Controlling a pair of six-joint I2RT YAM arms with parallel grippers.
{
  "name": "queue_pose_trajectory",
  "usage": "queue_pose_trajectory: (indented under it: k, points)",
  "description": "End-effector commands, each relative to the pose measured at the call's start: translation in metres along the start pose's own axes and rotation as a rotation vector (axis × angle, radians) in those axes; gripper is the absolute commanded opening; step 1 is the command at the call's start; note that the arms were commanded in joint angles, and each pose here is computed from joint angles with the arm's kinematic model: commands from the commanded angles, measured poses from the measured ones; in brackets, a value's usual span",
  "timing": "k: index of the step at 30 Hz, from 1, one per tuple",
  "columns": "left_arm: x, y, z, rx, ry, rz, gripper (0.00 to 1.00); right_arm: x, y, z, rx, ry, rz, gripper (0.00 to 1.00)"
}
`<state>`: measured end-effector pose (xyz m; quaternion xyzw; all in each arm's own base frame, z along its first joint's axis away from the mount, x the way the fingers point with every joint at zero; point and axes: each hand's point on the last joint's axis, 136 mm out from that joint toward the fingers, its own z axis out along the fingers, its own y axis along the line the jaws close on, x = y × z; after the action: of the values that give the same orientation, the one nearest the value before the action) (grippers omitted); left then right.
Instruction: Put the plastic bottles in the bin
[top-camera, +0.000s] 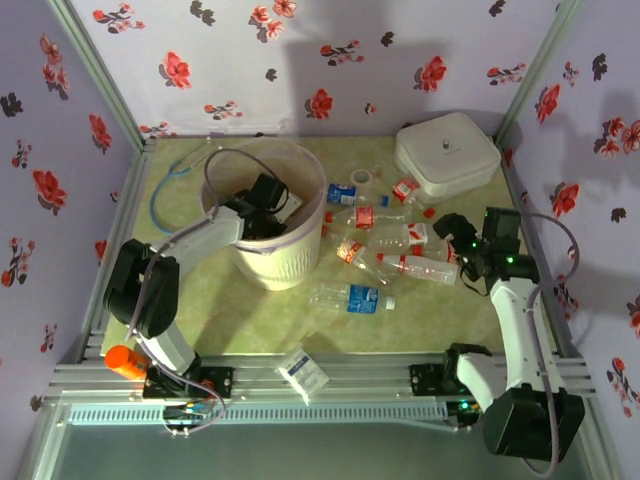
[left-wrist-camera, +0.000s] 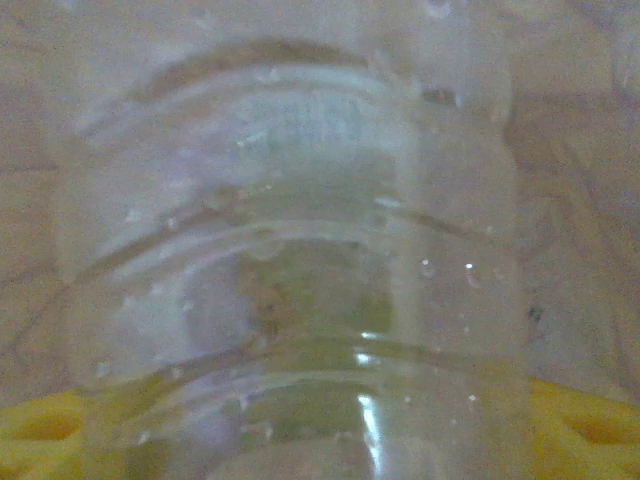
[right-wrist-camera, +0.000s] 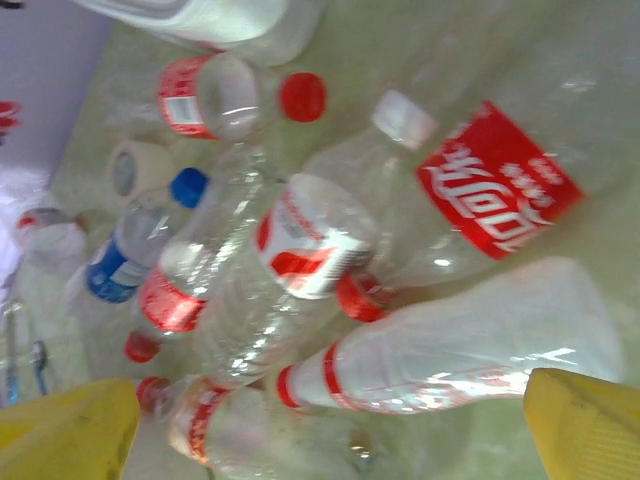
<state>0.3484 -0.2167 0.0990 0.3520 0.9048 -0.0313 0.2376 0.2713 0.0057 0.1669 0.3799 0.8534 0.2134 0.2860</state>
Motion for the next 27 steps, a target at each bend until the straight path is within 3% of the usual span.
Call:
queue_pose_trajectory:
  k: [1, 7, 11, 17, 27]
  points:
    - [-0.006, 0.001, -0.016, 0.011, -0.005, 0.011, 0.82, -0.003, -0.024, -0.013, 0.114, -0.035, -0.008, 0.99]
    - [-0.030, 0.012, -0.061, -0.029, -0.071, 0.003, 0.91, 0.007, -0.034, -0.010, 0.115, -0.032, 0.079, 0.99]
    - [-0.045, 0.016, -0.091, -0.043, -0.124, -0.005, 0.97, 0.022, -0.045, 0.000, 0.073, -0.036, 0.267, 1.00]
    - [-0.059, 0.019, -0.133, -0.057, -0.197, 0.001, 1.00, 0.038, -0.066, 0.025, -0.074, -0.108, 0.563, 0.94]
    - [-0.062, 0.013, -0.184, -0.058, -0.264, 0.030, 1.00, 0.038, -0.072, 0.055, -0.069, -0.087, 0.611, 0.93]
